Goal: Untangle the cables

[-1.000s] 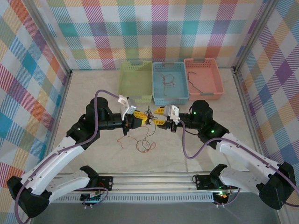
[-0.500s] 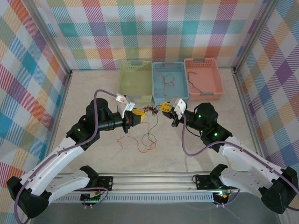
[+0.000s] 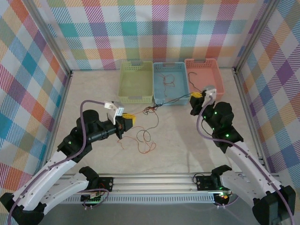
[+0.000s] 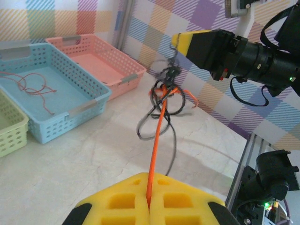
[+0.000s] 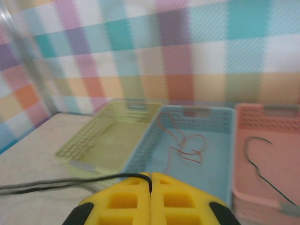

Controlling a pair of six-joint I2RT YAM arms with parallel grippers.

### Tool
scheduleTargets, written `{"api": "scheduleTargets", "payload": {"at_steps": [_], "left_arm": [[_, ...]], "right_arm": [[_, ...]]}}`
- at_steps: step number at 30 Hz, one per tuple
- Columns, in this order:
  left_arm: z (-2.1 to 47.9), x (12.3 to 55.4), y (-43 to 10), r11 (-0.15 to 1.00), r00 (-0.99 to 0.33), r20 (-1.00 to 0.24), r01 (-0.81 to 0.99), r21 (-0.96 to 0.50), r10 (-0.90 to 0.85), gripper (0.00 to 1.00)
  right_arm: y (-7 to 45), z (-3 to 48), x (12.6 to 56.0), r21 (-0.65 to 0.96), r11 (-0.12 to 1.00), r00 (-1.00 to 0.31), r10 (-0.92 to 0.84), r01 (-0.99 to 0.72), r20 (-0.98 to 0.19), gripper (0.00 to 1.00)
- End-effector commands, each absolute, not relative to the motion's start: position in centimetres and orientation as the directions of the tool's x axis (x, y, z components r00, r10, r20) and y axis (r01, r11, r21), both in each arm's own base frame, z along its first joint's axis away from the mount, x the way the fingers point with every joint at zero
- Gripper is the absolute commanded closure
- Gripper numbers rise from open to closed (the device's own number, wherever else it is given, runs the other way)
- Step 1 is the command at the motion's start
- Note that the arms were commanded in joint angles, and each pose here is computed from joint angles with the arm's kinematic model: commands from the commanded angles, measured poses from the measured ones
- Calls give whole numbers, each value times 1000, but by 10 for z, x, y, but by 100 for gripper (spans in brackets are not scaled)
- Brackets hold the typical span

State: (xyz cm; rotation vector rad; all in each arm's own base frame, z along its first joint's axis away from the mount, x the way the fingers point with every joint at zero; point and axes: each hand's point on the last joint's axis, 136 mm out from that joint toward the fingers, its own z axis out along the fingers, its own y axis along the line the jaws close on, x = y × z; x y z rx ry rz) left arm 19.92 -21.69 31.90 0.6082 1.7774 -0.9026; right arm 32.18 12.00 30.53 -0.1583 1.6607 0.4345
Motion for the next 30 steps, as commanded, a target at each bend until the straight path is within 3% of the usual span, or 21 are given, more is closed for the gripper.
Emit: {"api": "scheduleTargets", "payload": {"at_steps": [1, 18, 30], "left_arm": [[325, 197, -202, 642, -355, -933, 704, -306, -55, 100], [343, 193, -114, 864, -272, -945, 415, -285, -181, 100], [358, 183, -54, 945, -188, -955, 192, -264, -228, 100]], "right_arm": [[82, 302, 329, 279, 945, -150, 255, -173, -955, 100], [-5, 255, 348, 346, 927, -196, 370, 144, -908, 100], [-51, 233, 349, 329, 899, -196, 391, 288, -899, 100]]}}
